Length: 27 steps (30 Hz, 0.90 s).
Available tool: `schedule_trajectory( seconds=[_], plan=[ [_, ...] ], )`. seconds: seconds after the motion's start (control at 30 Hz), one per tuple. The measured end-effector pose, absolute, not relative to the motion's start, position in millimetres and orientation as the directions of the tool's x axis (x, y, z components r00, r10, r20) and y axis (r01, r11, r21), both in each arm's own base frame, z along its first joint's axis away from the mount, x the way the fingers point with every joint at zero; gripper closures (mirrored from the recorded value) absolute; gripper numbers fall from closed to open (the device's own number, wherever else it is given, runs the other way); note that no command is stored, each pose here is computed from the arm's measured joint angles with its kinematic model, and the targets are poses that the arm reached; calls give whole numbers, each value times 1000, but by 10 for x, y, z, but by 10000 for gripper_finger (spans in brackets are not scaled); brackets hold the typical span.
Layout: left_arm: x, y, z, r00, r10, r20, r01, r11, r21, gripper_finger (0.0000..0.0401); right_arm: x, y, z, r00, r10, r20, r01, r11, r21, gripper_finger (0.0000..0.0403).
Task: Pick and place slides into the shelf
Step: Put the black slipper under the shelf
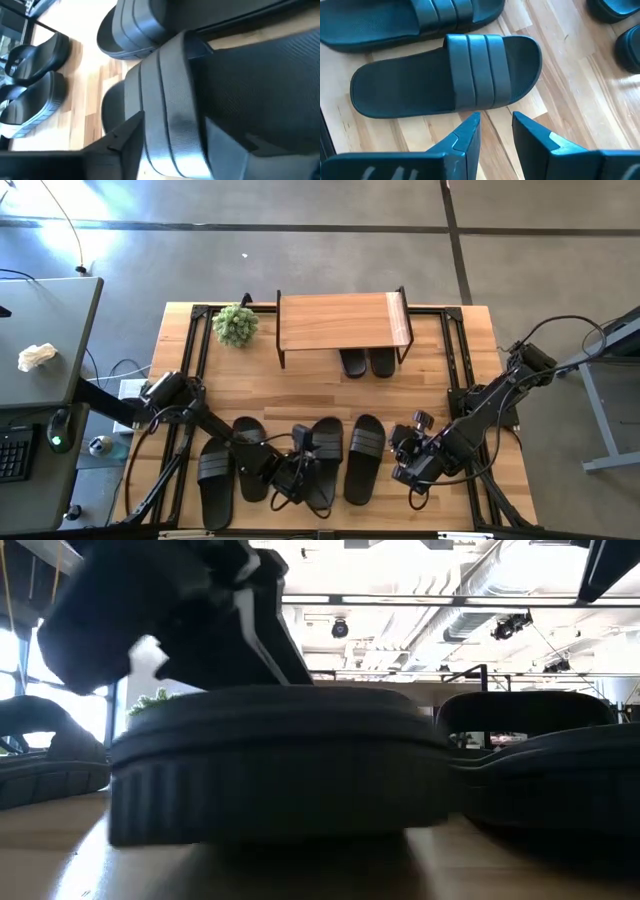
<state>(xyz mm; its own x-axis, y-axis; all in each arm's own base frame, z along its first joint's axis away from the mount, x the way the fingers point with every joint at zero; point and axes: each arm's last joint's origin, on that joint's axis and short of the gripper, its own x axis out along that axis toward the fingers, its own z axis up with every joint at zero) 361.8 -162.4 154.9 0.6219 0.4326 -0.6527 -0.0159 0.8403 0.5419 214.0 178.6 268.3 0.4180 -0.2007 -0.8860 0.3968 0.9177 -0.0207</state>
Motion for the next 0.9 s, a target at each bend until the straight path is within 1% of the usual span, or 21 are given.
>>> schedule_trajectory(
  seconds=[0.2,0.3,0.37,0.4,0.5,0.57,0.67,0.8,0.9],
  plan=[
    [3699,-1445,1535,594,398,-698,-26,878,478,315,2143,1784,2685,427,-212,-879,400,916,-27,299],
    [3722,-1390,1535,589,405,-699,-64,886,459,361,2145,1781,2686,433,-220,-874,402,915,-31,299],
    [3724,-1375,1540,588,424,-689,-78,878,473,388,2146,1780,2687,438,-226,-870,405,914,-34,299],
    [3724,-1375,1546,587,433,-684,-82,872,482,392,2147,1779,2687,439,-228,-869,405,914,-35,299],
    [3727,-1375,1622,560,479,-676,-84,845,529,382,2149,1775,2690,448,-240,-861,408,912,-41,299],
    [3723,-1366,1720,519,517,-680,-66,818,571,383,2150,1774,2691,453,-246,-857,410,911,-45,299],
    [3704,-1336,1919,444,579,-683,-22,770,638,395,2153,1771,2692,459,-255,-851,413,910,-50,299],
    [3707,-1265,2204,388,657,-647,-25,709,705,387,2153,1771,2693,460,-257,-850,415,908,-50,299],
    [3702,-1164,2314,337,689,-641,-6,683,731,395,2152,1770,2693,460,-257,-850,443,896,-31,300]
  ],
)
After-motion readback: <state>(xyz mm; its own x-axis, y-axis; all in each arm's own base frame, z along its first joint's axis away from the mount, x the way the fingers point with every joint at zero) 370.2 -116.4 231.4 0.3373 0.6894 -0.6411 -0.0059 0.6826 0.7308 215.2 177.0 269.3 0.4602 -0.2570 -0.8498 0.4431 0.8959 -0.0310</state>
